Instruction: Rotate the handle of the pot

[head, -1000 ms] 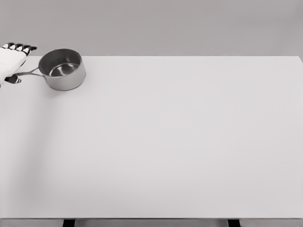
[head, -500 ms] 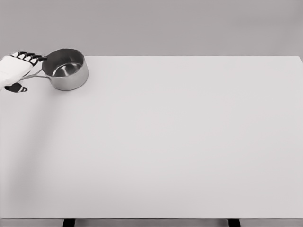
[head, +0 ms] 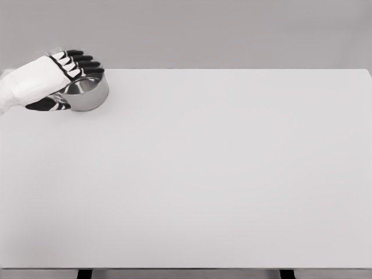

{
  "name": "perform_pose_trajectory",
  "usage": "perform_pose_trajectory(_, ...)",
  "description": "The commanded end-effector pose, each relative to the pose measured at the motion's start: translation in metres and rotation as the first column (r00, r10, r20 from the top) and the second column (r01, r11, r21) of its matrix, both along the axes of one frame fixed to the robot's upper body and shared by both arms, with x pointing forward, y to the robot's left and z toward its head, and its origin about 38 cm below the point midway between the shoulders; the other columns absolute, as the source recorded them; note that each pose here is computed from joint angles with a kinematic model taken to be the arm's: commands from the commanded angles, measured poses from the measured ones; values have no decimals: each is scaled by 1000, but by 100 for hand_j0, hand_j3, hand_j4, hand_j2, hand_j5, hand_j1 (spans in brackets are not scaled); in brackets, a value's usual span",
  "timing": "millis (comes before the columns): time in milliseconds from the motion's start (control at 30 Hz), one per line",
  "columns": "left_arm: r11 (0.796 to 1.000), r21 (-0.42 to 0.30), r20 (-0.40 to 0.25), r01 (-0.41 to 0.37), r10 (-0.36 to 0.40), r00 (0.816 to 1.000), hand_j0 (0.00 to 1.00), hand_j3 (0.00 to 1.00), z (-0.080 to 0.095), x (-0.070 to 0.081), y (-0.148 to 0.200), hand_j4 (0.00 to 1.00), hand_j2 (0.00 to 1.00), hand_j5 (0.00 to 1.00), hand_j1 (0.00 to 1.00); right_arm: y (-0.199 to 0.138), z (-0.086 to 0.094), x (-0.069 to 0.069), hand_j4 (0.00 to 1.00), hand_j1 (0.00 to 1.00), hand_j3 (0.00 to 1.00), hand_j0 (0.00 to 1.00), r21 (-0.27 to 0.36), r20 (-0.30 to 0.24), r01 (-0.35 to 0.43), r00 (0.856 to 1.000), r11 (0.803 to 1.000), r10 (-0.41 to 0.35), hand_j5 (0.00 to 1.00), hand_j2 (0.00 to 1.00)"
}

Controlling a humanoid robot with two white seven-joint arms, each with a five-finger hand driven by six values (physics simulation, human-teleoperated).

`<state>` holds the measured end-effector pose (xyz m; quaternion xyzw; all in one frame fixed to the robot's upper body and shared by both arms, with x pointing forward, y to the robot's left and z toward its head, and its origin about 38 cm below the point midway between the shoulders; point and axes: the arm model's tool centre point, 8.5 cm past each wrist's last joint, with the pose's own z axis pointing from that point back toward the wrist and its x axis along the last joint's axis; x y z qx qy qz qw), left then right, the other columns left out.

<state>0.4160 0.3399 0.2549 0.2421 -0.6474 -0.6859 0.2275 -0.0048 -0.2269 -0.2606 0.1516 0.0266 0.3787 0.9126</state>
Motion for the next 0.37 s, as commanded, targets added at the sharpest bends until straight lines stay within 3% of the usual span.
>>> perform_pose_trajectory(0, 994, -9, 17, 112, -112, 994, 100, 100, 11, -16, -33, 100, 100, 100, 100, 0, 0, 0, 100, 100, 100, 100, 1, 1, 0, 1000, 1000, 0, 100, 100)
perform_pose_trajectory(133, 985, -29, -42, 172, -174, 984, 100, 100, -13, -39, -50, 100, 100, 100, 100, 0, 0, 0, 100, 100, 100, 100, 0, -1, 0, 1000, 1000, 0, 100, 100)
perform_pose_trajectory(333, 985, -34, -88, 171, -173, 981, 100, 100, -30, -46, -49, 100, 100, 100, 100, 0, 0, 0, 100, 100, 100, 100, 0, 0, 1, 1000, 1000, -1, 100, 100)
